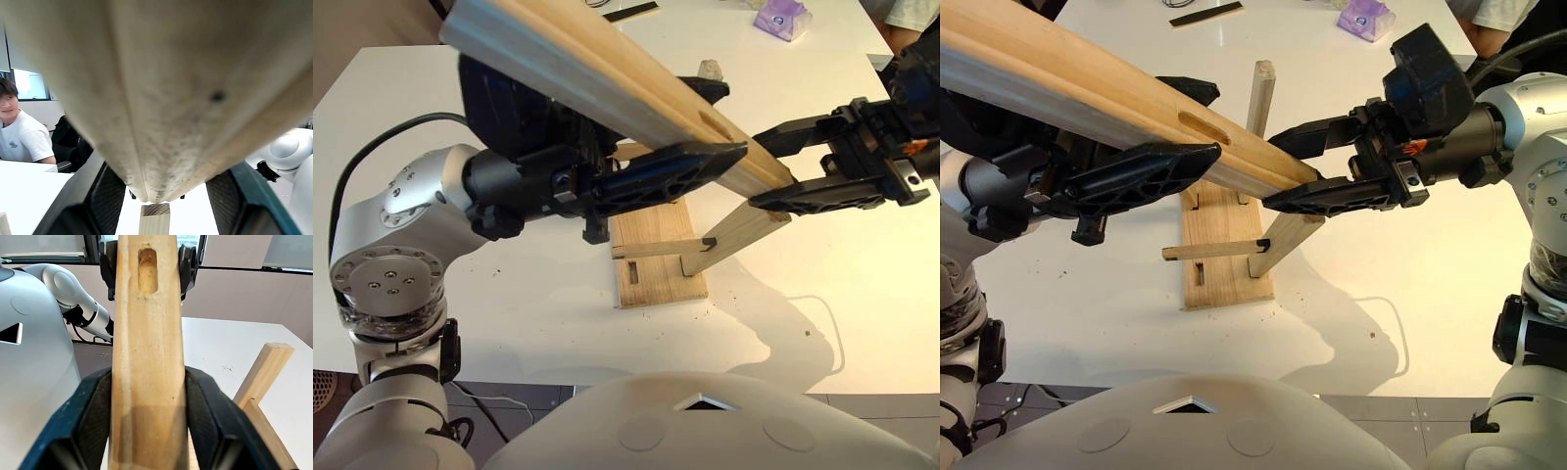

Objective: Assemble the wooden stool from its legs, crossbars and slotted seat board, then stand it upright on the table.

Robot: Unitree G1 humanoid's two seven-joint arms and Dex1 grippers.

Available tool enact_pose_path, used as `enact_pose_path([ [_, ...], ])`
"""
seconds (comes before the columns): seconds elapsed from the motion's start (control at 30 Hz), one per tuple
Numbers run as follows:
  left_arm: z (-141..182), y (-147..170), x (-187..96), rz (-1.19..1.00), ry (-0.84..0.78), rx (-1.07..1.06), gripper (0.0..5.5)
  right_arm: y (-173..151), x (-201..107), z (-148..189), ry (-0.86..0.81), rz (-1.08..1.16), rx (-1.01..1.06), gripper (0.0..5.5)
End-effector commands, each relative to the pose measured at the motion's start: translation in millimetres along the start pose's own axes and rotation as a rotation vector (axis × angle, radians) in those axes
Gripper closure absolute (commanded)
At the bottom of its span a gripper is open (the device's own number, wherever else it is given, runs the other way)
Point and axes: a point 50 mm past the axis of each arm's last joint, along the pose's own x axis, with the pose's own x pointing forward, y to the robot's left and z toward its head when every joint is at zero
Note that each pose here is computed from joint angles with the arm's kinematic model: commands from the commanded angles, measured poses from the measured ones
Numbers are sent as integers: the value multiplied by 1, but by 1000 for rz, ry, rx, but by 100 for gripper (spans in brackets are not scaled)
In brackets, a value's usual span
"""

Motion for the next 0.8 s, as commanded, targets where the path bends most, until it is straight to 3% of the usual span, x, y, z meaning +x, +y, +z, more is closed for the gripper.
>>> enact_pose_path([
  [0.03, -6, 9, -6, 61, 32, 4, 336, -1, -1, 8, 7, -3, -56, 345],
  [0.13, -6, 12, -7, 77, 8, 5, 341, -3, 0, 9, -8, -29, -48, 345],
  [0.3, 2, 13, -7, 79, -70, 20, 345, -8, -2, 8, -21, -106, -70, 251],
  [0.43, 16, 17, -13, 114, -136, 61, 345, -15, -15, 14, -92, -197, -57, 248],
  [0.67, 44, 32, -53, 304, -69, 198, 345, -19, -54, 11, -222, -423, -10, 248],
  [0.8, 47, 29, -88, 366, 172, 260, 345, -8, -72, -6, -212, -542, 30, 248],
])
